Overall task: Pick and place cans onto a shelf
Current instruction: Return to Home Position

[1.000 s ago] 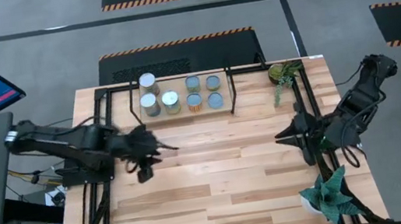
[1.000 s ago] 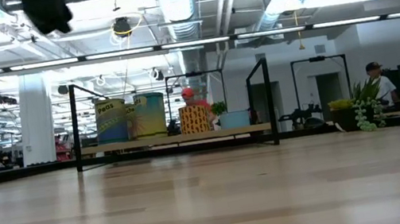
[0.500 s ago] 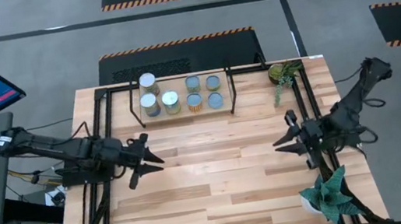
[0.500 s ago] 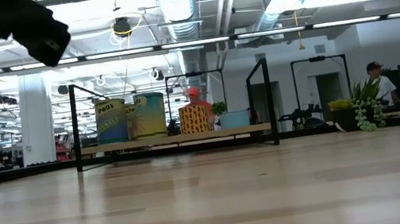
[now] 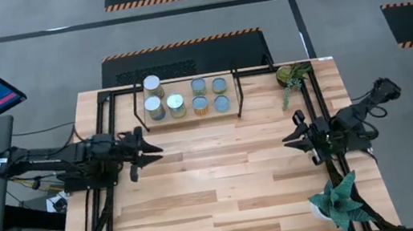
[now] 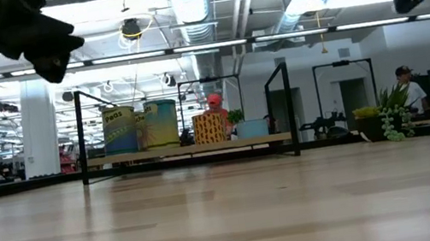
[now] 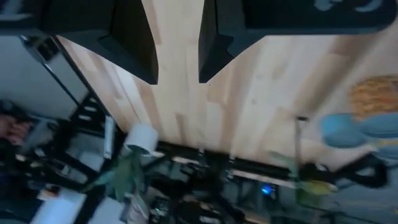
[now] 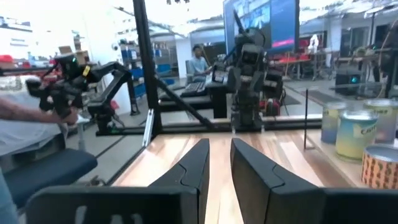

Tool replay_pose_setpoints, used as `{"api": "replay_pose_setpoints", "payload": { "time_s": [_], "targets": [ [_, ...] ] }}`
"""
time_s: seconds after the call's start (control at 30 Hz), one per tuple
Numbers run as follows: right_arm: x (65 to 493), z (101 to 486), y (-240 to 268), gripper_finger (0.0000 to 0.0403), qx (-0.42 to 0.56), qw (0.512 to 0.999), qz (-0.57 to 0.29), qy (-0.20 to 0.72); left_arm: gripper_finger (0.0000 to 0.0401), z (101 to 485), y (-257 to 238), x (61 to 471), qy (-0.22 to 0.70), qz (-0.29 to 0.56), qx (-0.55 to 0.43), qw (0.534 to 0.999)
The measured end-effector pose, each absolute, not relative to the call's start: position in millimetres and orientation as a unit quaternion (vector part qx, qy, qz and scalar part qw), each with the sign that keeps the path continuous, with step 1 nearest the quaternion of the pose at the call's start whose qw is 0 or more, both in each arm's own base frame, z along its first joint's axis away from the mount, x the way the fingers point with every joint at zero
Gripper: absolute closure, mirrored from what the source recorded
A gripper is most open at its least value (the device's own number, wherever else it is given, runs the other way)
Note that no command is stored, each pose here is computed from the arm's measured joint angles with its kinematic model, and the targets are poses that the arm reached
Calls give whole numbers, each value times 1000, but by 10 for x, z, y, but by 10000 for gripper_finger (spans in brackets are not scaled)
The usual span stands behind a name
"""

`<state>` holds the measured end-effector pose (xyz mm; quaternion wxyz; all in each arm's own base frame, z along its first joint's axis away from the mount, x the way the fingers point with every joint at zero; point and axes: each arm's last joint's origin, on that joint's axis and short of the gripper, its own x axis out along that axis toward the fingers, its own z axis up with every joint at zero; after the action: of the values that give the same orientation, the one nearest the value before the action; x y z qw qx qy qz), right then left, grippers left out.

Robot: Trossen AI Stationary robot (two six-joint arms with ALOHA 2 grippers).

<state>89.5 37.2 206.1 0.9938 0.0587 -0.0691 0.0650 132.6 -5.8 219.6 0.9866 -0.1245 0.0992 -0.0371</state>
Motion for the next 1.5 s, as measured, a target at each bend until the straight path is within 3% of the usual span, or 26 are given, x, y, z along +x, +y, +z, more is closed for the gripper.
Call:
{"api": "replay_pose_setpoints", "payload": {
  "time_s": [0.37,1.0,1.5],
  "targets": [
    [829,1969,282,310,64,997,49,-18,298,1949,-19,1087,33,20,-165,986],
    [845,1930,237,310,53,998,22,-1,298,1752,-109,993,-33,-73,-134,988],
    [846,1931,231,310,49,999,13,-2,298,1717,-95,975,-22,-50,-131,990]
  ]
}}
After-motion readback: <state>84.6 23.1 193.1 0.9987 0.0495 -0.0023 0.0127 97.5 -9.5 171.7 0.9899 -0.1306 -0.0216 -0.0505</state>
